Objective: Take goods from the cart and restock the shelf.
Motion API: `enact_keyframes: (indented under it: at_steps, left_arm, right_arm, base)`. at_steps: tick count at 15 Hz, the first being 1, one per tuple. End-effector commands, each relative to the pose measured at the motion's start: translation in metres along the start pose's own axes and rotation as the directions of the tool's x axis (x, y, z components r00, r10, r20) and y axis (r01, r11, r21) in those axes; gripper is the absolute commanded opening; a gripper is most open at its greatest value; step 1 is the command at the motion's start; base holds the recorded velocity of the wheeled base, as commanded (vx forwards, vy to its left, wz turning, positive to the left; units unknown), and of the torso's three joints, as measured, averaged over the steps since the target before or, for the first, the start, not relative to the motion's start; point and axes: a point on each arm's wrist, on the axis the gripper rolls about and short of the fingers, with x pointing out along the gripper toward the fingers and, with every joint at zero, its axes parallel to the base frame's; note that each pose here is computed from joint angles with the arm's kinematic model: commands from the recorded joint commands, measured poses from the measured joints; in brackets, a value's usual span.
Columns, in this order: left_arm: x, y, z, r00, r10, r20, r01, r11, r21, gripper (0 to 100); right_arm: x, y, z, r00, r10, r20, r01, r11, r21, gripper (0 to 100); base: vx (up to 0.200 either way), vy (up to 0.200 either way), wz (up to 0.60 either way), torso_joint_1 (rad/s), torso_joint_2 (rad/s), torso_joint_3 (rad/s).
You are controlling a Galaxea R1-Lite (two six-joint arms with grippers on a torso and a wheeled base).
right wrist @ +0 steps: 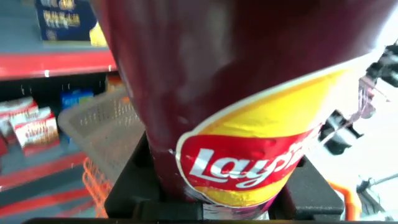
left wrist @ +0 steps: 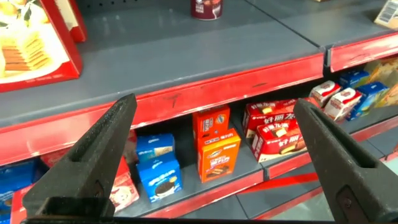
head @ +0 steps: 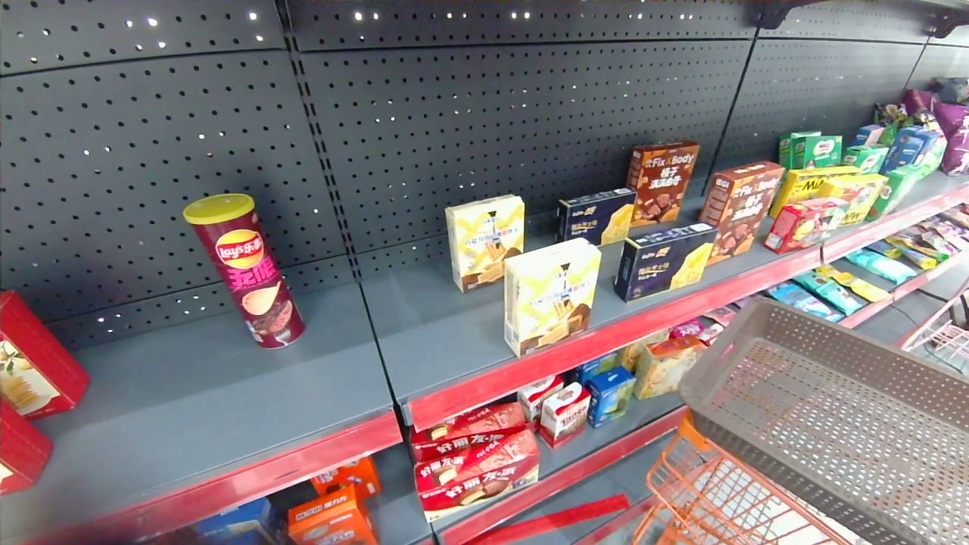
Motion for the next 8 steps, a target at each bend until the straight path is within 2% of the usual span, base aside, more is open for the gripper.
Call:
enact_keyframes:
  at_steps: [1, 8]
  left_arm:
    - [0.0001, 0.0, 0.0001, 1.0, 0.001, -0.001, -0.001, 1.0, 0.0, 100]
    - [0.0001, 0.0, 0.0001, 1.0, 0.001, -0.001, -0.001, 1.0, 0.0, 100]
  right_arm:
    - [0.0005, 0.0002, -0.0005, 1.0, 0.002, -0.003, -0.002, 1.0, 0.0, 0]
    - [0.0006, 0.0004, -0.0009, 1.0, 0.002, -0.004, -0.002, 1.0, -0.001, 0]
  base:
    - [0.0, 0.0, 0.6, 0.002, 0.0, 0.012]
    - [0.0, 0.0, 0.6, 0.006, 0.0, 0.003]
